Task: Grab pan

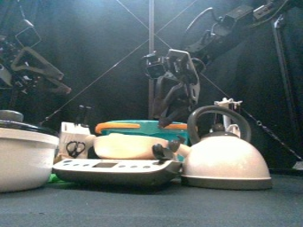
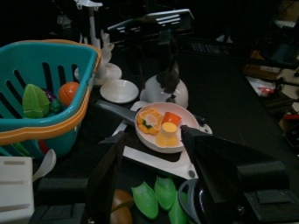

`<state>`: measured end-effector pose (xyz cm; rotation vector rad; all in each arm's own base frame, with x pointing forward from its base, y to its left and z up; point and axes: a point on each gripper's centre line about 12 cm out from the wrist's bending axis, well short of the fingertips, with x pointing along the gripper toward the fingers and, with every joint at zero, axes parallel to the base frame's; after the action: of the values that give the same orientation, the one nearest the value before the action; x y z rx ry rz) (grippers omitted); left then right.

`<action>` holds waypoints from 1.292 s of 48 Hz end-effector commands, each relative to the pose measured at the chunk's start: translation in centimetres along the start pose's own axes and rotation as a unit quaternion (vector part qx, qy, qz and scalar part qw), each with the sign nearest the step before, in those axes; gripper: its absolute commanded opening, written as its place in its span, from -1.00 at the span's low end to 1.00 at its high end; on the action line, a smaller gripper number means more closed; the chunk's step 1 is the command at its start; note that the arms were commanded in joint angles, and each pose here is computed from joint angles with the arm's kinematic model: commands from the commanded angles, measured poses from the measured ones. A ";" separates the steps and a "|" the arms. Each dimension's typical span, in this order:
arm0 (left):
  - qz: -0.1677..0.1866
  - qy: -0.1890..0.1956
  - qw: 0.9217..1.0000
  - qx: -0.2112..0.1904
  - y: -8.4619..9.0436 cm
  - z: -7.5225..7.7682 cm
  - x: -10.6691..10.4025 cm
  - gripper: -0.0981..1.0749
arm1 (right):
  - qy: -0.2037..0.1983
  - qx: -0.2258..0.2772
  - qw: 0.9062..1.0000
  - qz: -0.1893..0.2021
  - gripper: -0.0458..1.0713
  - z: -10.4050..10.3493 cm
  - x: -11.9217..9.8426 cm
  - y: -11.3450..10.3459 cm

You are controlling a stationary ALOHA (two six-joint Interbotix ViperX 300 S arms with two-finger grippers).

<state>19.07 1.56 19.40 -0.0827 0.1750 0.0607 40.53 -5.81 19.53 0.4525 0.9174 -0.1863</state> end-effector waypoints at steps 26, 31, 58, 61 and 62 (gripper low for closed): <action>0.001 -0.002 1.000 0.000 0.0 0.4 0.2 0.70 | -0.006 -0.020 0.998 -0.059 0.51 -0.4 1.8 2.1; 0.001 -0.002 1.000 -0.001 0.0 0.4 0.2 0.70 | 0.003 -0.016 0.998 -0.061 0.51 -0.7 2.5 2.0; 0.001 -0.002 1.000 -0.001 0.0 0.4 0.2 0.70 | 0.019 -0.020 0.997 -0.067 0.49 -0.9 4.6 1.8; 0.001 -0.001 1.000 -0.001 0.0 0.3 0.2 0.70 | 0.022 -0.020 0.997 -0.068 0.49 -1.0 4.8 1.8; 0.001 -0.001 1.000 0.000 0.0 0.3 0.2 0.70 | 0.021 -0.021 0.997 -0.069 0.49 -1.0 4.9 1.8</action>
<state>19.06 1.58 19.26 -0.0845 0.1855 0.0627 42.70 -3.64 14.29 0.3568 1.0359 -0.2920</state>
